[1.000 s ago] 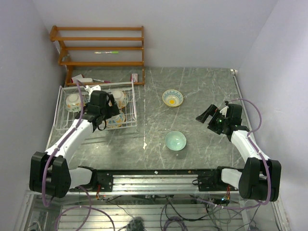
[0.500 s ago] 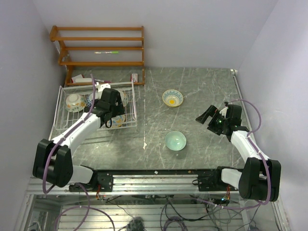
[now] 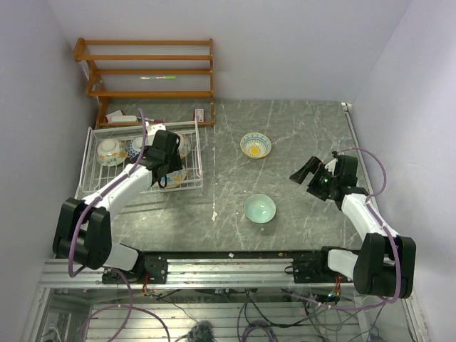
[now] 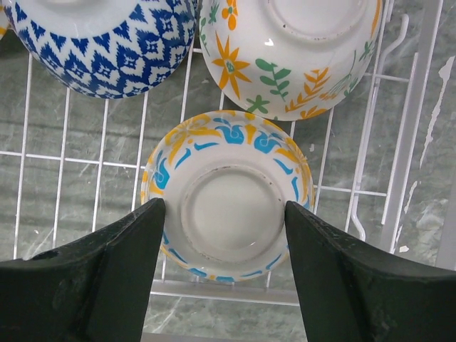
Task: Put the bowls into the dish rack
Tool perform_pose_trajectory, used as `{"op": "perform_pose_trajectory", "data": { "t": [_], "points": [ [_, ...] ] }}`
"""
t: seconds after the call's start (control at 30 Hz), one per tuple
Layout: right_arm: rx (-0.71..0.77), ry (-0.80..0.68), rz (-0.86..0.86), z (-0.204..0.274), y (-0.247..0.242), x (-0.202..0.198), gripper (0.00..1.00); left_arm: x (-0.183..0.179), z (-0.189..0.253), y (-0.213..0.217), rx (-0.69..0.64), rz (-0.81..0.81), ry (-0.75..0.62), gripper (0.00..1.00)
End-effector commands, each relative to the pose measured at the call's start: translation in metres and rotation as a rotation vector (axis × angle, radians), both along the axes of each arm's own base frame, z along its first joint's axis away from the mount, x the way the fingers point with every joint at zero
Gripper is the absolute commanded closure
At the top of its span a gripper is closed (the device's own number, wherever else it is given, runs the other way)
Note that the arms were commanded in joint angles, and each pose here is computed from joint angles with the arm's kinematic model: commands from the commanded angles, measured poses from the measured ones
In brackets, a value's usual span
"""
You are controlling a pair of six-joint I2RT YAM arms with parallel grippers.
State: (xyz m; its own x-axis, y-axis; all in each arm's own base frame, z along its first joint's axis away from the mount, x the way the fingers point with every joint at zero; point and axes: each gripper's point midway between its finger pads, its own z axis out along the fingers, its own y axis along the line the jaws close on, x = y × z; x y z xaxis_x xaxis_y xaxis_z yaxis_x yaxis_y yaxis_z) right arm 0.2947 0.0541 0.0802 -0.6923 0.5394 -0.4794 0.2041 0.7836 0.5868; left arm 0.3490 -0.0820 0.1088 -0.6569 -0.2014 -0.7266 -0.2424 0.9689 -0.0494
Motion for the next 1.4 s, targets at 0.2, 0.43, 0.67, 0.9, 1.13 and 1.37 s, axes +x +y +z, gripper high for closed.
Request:
{"op": "perform_pose_trajectory", "data": {
  "t": [0.2,0.43,0.67,0.9,1.13,1.37],
  "points": [
    [-0.008,-0.014,0.002,0.0,-0.002,0.0,0.01,0.001,0.005,0.006,0.031,0.036,-0.018,0.42],
    [-0.001,-0.014,0.009,0.002,0.0,0.0,0.01,-0.012,0.011,0.026,0.081,0.101,-0.031,0.43],
    [-0.006,-0.017,0.017,0.005,0.0,-0.001,0.01,-0.024,0.029,0.049,0.122,0.183,-0.09,0.43],
    [-0.004,-0.015,0.027,0.005,0.001,-0.002,0.01,-0.028,0.039,0.083,0.172,0.308,-0.122,0.43],
    [-0.003,-0.012,0.032,0.006,0.002,-0.001,0.01,-0.03,0.033,0.124,0.147,0.427,-0.123,0.43],
    [-0.002,0.001,0.035,0.005,0.002,-0.002,0.01,-0.029,0.022,0.153,0.105,0.501,-0.119,0.43]
  ]
}}
